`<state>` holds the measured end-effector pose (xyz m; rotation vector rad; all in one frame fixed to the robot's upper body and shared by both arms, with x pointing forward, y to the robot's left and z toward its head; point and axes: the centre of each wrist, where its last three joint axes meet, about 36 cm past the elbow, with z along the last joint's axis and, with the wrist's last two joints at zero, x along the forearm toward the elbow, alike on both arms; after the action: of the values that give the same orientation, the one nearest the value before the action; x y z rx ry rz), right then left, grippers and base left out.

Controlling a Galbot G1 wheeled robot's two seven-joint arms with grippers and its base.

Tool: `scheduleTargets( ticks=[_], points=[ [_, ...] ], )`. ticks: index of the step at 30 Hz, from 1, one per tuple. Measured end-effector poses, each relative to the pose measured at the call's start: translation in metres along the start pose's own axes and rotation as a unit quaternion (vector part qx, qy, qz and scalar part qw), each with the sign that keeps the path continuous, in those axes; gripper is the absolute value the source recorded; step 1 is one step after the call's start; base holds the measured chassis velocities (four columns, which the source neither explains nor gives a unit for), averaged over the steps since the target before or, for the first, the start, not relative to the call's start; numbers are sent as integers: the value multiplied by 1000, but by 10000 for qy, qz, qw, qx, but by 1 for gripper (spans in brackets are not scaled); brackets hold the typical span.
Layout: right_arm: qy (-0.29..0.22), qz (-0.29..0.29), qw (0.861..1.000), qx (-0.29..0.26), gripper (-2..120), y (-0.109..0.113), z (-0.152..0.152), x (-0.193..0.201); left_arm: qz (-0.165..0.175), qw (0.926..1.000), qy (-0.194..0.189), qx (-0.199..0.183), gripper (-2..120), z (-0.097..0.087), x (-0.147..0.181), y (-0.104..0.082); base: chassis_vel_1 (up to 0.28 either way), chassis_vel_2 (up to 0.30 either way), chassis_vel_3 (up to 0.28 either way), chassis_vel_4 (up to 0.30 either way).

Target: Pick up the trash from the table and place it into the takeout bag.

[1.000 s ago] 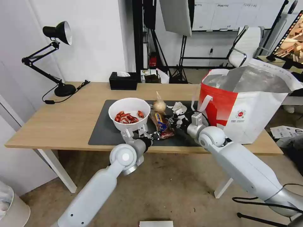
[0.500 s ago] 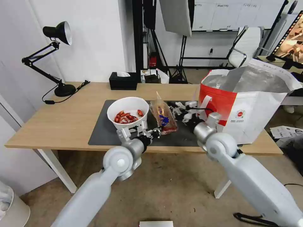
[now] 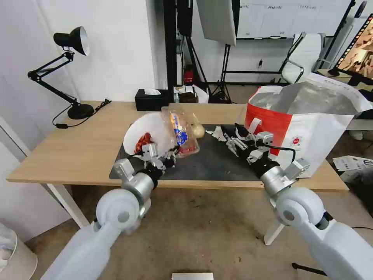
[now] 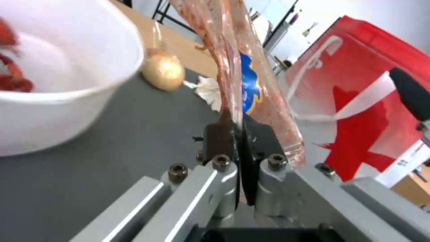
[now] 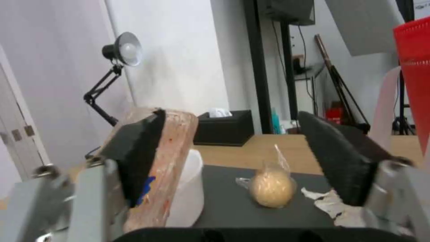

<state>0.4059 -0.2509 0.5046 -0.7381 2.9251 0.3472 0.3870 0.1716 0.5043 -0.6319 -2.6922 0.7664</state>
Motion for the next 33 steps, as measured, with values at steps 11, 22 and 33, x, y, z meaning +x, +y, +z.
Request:
scheduleTargets(
  ticks=[11, 22, 33],
  points=[
    [548, 122, 9970, 540, 100, -5, 7, 12, -32, 9981, -497, -355, 0, -33, -12, 8, 0, 0, 0, 0],
    [1102, 192, 9889, 977, 100, 12, 59, 49, 381, 9726, -1319, -1878, 0, -122, -66, -3, 0, 0, 0, 0],
    [1228, 239, 9873, 978, 100, 33, 90, 57, 1411, 8871, -1714, -4046, 0, -164, -200, -123, 0, 0, 0, 0]
  ],
)
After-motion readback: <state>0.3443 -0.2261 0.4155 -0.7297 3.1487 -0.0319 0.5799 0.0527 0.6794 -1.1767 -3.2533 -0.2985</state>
